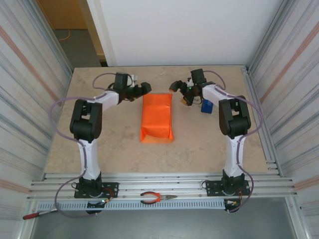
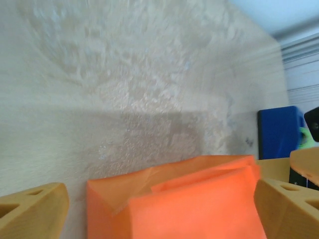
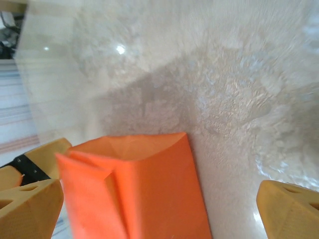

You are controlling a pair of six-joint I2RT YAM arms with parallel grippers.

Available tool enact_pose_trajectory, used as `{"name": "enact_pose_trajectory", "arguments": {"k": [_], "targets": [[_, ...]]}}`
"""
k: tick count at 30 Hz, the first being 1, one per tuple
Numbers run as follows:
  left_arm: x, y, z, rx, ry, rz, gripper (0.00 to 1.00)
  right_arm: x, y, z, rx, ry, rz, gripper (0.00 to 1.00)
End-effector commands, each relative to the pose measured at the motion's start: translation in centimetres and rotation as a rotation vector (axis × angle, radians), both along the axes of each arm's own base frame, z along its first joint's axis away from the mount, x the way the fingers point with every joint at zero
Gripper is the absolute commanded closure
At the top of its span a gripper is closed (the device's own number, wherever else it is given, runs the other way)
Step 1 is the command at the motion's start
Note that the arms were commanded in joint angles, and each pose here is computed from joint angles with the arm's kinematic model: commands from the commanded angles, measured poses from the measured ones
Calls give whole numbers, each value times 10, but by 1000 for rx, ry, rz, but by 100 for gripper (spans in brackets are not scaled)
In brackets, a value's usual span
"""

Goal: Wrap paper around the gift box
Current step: Fold the third fold of the wrapping paper on the gift box.

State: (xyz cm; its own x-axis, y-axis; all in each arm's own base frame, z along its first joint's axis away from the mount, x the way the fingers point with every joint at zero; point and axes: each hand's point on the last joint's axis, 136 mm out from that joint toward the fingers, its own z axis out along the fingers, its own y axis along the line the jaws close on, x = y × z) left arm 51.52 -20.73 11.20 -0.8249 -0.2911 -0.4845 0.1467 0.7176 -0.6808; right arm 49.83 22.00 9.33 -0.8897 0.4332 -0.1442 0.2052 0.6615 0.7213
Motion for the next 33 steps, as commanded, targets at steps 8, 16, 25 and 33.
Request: {"name": "enact_pose_trajectory", "arguments": {"k": [8,16,25,33], "targets": [[-66,18,100,-56,-198,-61,1,-52,-39,65,-450,-204,109,2],[-121,23,89,15,-231,-37,1,-84,-90,103,-1004,-316,-43,2],[-180,16,42,41,-101,-44,1,-123,-74,93,-534,-239,-69,2],[-214,1,-6,136,-20,-53,1,-178,-5,61,-318,-228,112,2]]}}
